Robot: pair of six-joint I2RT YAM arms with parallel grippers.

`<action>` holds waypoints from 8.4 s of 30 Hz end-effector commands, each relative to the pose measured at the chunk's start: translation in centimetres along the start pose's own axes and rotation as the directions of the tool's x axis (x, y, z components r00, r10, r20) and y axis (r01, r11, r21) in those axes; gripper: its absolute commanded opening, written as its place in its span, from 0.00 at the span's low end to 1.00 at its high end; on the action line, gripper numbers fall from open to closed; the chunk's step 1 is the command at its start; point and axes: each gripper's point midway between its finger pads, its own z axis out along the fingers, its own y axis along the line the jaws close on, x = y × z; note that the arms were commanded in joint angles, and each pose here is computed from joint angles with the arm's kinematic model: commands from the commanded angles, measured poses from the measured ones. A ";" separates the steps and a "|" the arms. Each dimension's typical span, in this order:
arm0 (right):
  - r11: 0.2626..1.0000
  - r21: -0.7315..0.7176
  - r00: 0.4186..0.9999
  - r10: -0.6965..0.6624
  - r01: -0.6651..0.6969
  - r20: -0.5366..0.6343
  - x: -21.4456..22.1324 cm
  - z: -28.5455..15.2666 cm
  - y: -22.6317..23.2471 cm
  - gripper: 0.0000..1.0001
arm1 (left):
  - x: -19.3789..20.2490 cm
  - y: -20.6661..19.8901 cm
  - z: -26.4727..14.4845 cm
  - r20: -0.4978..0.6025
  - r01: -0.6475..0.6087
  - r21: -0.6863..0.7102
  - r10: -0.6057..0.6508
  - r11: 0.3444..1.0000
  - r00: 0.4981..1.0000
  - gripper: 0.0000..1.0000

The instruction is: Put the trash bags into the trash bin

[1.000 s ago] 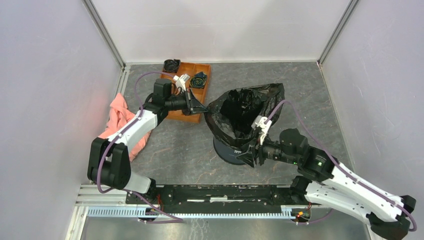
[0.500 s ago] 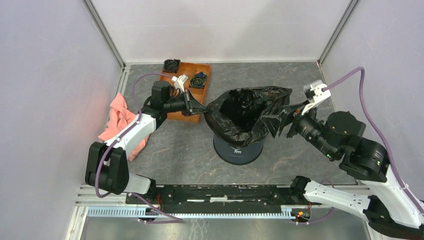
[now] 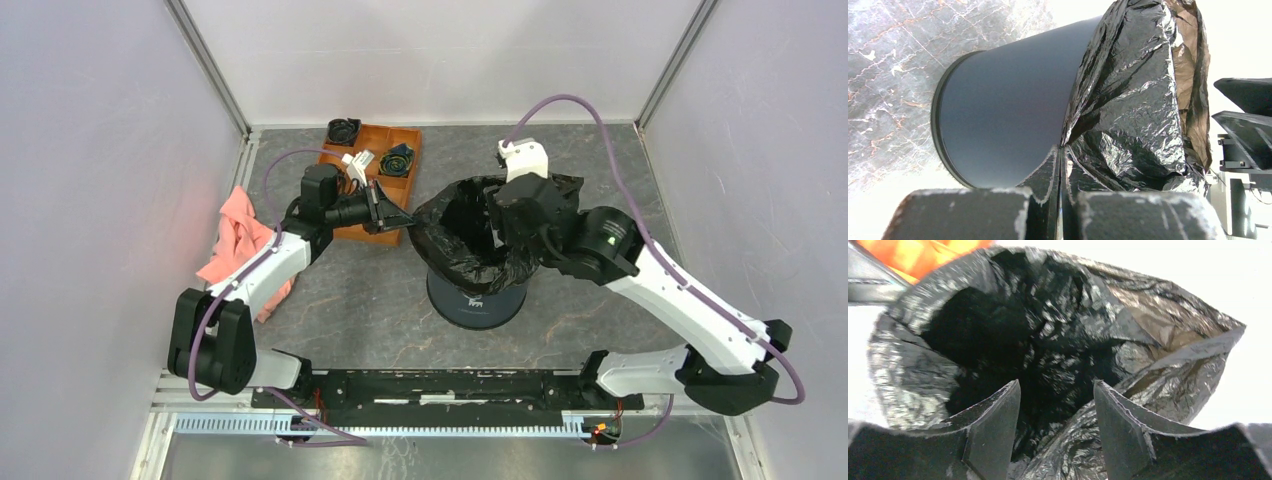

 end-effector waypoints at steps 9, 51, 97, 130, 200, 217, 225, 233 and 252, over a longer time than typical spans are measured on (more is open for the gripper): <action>0.945 0.278 0.985 -0.151 0.169 -0.088 2.3 0.0 -3.6 0.71 | 0.0 -2.0 -0.3 0.000 -0.011 0.088 0.011 0.996 1.000 0.02; 0.972 0.184 0.989 0.137 -0.145 0.056 21.1 4.3 -6.8 0.16 | 4.7 2.3 0.6 -0.034 0.058 -0.049 -0.060 0.997 0.998 0.02; 0.910 -0.364 0.976 -0.155 0.200 0.151 -0.5 9.5 0.7 0.31 | 4.2 3.4 1.5 -0.006 0.017 -0.127 -0.018 0.992 1.000 0.02; 0.845 -0.486 0.917 -0.350 0.222 -0.189 9.5 8.3 5.9 0.40 | 3.6 1.9 1.9 -0.016 -0.010 -0.093 0.009 0.996 1.000 0.03; 0.927 -0.219 0.868 -0.364 0.303 -0.339 16.5 12.6 -0.1 0.85 | 5.0 3.5 -3.9 0.045 -0.134 -0.357 0.160 0.924 0.986 0.89; 0.907 0.164 0.781 -0.228 0.387 -0.582 22.0 10.0 -12.7 0.97 | 5.4 2.2 -4.5 0.058 -0.143 -0.318 0.170 0.937 0.984 0.90; 0.842 0.481 0.856 0.048 0.242 -0.514 22.2 6.1 -20.8 0.98 | 5.4 1.2 -4.4 0.049 -0.169 -0.273 0.189 0.947 0.981 0.90; 0.739 0.645 0.857 0.195 0.191 -0.477 23.0 3.8 -24.9 0.98 | 6.0 0.1 -5.4 0.035 -0.204 -0.250 0.219 0.947 0.975 0.91; 0.944 0.308 0.983 0.153 -0.116 -0.100 9.8 0.1 -18.8 0.98 | 5.4 -1.4 -4.0 -0.005 -0.213 -0.169 0.215 0.962 0.977 0.93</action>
